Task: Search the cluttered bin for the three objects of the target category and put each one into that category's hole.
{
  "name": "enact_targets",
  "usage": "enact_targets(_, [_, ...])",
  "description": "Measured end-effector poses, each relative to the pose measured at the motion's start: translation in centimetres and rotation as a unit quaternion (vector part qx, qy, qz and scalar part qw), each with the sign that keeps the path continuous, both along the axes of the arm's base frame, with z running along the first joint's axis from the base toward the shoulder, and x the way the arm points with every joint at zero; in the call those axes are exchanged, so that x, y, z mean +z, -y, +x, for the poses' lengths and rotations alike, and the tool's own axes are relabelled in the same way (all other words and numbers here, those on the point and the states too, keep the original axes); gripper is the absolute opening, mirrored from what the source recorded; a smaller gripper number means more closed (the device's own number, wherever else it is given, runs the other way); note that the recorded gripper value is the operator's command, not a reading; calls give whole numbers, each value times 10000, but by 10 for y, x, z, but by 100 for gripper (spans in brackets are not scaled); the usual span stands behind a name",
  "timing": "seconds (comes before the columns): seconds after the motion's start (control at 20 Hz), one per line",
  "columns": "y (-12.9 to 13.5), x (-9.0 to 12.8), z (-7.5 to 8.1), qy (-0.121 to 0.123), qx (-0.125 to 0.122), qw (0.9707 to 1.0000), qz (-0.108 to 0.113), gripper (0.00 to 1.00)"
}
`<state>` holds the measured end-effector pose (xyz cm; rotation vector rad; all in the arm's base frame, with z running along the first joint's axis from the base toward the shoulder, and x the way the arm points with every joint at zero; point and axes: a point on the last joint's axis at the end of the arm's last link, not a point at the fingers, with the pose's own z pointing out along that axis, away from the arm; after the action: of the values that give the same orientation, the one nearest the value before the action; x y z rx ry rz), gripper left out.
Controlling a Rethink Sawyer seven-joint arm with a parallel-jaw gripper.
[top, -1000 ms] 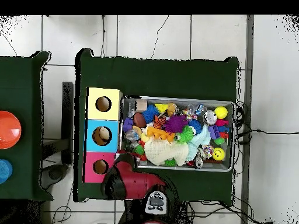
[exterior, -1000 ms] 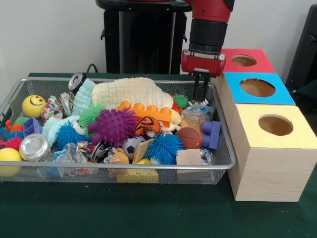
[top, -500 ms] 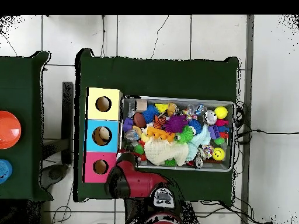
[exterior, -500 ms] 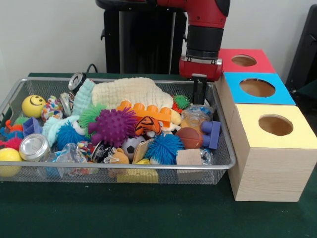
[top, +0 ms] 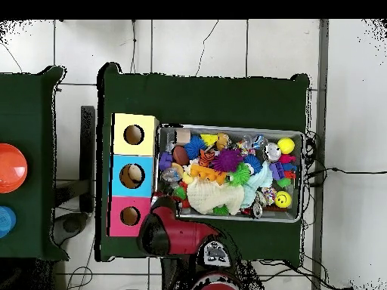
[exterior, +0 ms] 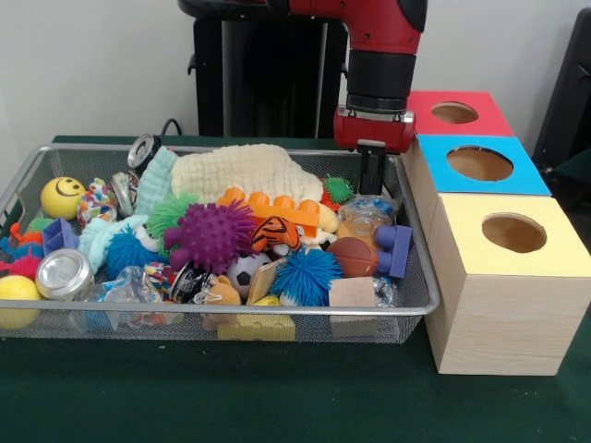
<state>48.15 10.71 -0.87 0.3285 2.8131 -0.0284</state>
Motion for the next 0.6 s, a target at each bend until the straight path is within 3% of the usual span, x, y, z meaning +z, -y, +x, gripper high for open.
enact_targets(0.35, [-1, 10, -1, -215, -11, 9998, 30, 0])
enact_targets(0.6, [-7, 25, -3, -654, 5, 9978, 105, 0])
